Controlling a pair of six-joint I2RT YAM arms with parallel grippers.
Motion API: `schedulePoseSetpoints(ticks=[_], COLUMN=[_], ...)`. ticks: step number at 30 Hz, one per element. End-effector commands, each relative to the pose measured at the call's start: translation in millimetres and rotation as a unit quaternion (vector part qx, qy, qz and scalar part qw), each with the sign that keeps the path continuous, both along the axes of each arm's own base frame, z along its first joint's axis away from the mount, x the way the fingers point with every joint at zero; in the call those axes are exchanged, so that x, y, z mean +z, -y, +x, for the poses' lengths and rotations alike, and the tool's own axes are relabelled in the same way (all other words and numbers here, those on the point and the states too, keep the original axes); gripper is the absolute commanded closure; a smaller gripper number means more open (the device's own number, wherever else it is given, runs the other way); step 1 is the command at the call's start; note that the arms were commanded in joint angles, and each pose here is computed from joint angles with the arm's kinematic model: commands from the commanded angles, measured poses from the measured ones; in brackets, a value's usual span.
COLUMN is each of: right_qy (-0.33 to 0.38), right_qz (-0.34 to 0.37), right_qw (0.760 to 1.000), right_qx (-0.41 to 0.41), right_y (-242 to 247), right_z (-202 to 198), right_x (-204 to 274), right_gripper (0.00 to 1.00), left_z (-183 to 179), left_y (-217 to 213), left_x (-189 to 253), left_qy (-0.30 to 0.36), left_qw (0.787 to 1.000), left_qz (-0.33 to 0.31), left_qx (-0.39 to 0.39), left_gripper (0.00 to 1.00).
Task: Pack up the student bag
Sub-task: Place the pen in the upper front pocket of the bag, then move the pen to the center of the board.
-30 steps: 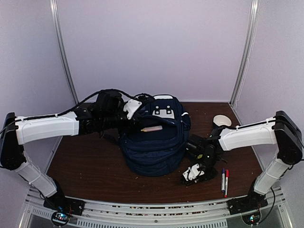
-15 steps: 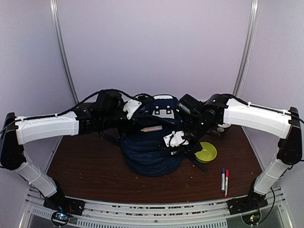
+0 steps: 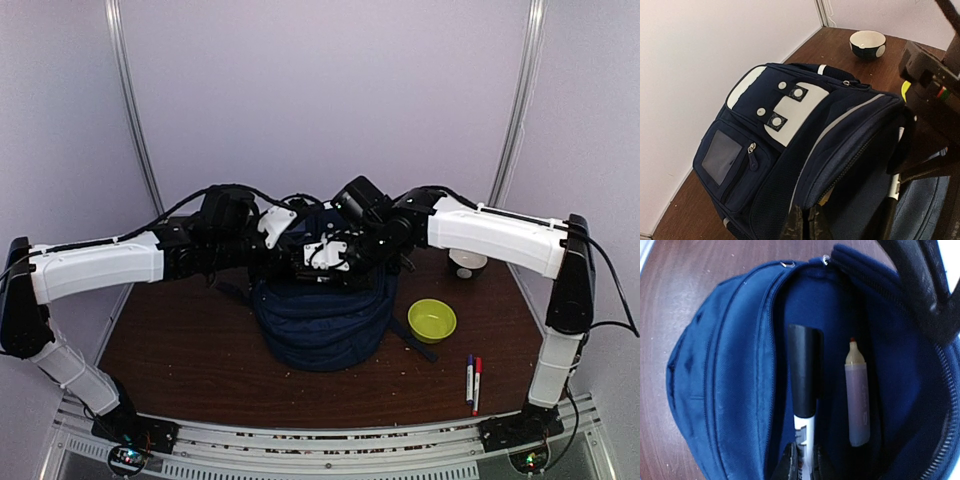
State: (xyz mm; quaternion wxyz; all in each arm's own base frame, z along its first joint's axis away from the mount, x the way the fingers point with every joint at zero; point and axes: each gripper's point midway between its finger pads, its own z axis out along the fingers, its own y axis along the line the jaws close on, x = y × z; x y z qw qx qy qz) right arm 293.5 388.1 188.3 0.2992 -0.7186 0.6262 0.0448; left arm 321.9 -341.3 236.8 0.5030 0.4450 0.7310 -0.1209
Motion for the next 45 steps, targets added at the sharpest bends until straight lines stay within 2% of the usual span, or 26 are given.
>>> schedulePoseSetpoints(ticks=[1,3,6,9,17,23,26,29,34,39,45], right_qy=[0.069,0.092,0.113,0.111,0.065,0.018,-0.001,-0.022,-0.083,-0.085,-0.075], right_qz=[0.033,0.020,0.011,0.012,0.027,0.014,-0.022,-0.092,-0.209,-0.294,-0.351], right_qw=[0.996,0.994,0.991,0.991,0.996,0.999,0.999,0.995,0.971,0.946,0.924], right_qx=[-0.046,-0.054,-0.072,-0.068,-0.050,-0.042,-0.028,0.010,0.083,0.108,0.129], right_y=[-12,-11,-8,-8,3,41,73,117,193,245,278], right_z=[31,39,49,47,18,-23,-47,-76,-118,-132,-142], right_x=[16,10,3,0,12,12,-2,-33,-74,-95,-112], right_gripper=[0.92,0.89,0.78,0.72,0.70,0.68,0.68,0.68,0.66,0.65,0.65], left_z=[11,10,10,11,11,11,10,10,11,8,7], left_y=[-4,-4,-5,-5,-5,-7,-9,-11,-13,-13,-16], left_x=[62,64,64,63,58,53,52,49,44,44,42], left_qy=[0.050,0.053,0.054,0.053,0.051,0.051,0.052,0.053,0.051,0.047,0.049], left_qw=[0.996,0.996,0.996,0.996,0.996,0.996,0.996,0.996,0.996,0.996,0.996], left_qz=[-0.071,-0.075,-0.075,-0.074,-0.074,-0.069,-0.068,-0.069,-0.065,-0.069,-0.072], left_qx=[0.018,0.017,0.019,0.019,0.020,0.023,0.026,0.028,0.033,0.029,0.033], left_gripper=[1.00,1.00,1.00,1.00,1.00,1.00,1.00,1.00,1.00,1.00,1.00])
